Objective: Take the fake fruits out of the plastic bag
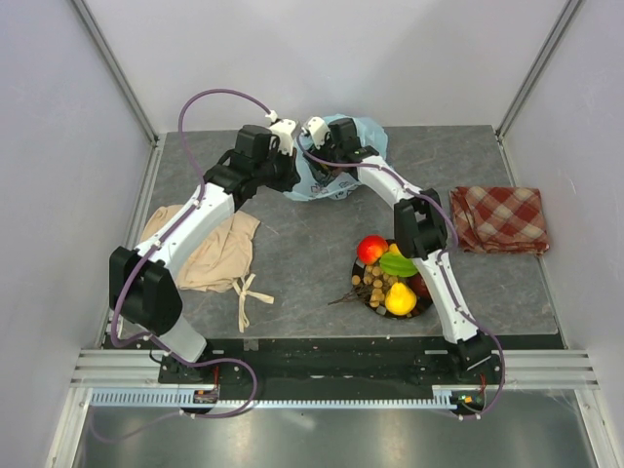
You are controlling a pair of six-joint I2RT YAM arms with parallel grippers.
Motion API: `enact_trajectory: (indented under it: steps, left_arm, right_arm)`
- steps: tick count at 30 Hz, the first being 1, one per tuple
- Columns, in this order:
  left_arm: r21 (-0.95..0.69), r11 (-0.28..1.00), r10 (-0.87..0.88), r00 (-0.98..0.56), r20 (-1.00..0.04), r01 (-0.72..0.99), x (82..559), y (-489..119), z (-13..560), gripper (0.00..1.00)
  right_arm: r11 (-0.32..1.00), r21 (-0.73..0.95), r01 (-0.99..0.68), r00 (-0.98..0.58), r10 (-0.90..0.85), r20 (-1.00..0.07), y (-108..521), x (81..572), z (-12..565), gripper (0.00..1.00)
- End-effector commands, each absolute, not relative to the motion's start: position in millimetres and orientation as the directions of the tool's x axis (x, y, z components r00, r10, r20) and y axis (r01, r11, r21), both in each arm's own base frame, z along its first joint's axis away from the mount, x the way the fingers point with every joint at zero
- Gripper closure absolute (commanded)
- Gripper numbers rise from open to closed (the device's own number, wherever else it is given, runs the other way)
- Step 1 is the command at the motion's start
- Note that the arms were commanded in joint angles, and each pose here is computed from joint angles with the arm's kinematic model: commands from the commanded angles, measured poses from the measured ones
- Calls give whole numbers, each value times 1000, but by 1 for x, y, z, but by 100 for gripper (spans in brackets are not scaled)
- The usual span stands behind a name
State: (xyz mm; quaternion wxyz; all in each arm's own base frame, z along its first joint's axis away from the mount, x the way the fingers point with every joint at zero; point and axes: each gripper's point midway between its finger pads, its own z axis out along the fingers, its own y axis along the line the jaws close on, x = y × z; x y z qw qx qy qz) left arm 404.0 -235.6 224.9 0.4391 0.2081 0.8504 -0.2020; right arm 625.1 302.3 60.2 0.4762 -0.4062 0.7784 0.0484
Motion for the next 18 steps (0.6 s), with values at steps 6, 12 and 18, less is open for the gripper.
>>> enact_trajectory:
  steps: [6,12,18]
  left_arm:
    - [-163,821,169,-507,-845,547,411,-240,229,98]
    - [-190,814,145,-509,-848,549,417,-248,232,98]
    - [-203,814,125,-506,-854,545,422,-252,238,98]
  right_arm:
    - [633,-273,-725,-335,-670,-663,268,577,47,53]
    - [636,-209,-743,-295,-591,-751,279,559,112,67]
    - [555,-23,-832,-294,-475,-829,290,503,170,67]
